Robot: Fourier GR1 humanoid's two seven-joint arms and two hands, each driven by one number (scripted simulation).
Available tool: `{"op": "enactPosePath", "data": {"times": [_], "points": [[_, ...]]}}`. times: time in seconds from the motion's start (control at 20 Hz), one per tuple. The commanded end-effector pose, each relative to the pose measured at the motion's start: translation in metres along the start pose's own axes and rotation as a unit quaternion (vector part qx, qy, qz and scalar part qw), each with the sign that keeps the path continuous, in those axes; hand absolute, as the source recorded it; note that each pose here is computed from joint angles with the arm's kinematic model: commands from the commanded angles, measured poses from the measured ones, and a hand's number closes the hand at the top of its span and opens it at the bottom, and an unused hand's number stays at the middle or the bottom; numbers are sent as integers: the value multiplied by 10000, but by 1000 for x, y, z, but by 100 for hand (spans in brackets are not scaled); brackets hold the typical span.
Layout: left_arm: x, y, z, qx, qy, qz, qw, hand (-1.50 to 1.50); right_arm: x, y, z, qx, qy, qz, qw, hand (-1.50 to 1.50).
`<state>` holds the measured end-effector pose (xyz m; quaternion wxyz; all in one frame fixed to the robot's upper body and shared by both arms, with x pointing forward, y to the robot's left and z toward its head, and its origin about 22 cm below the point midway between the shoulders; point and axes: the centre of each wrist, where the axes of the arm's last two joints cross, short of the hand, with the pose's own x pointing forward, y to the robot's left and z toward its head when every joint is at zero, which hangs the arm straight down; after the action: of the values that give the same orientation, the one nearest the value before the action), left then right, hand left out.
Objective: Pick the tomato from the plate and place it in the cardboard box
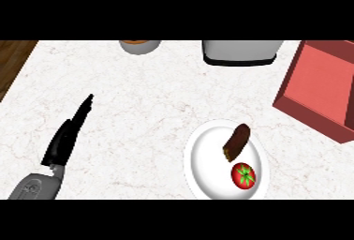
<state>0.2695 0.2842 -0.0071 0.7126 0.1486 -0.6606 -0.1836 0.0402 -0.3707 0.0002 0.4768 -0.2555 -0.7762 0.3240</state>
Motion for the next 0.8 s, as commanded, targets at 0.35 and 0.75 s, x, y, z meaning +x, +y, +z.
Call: {"op": "enactPosePath", "data": {"times": [0.35, 0.75], "points": [[0, 12, -4, 31, 33, 8, 10000, 0, 35, 20, -25, 491, 501, 388, 9968, -150], [4, 0, 13, -79, -23, -81, 9999, 0, 21, 52, -68, 762, 520, 411, 9949, -150]]}}
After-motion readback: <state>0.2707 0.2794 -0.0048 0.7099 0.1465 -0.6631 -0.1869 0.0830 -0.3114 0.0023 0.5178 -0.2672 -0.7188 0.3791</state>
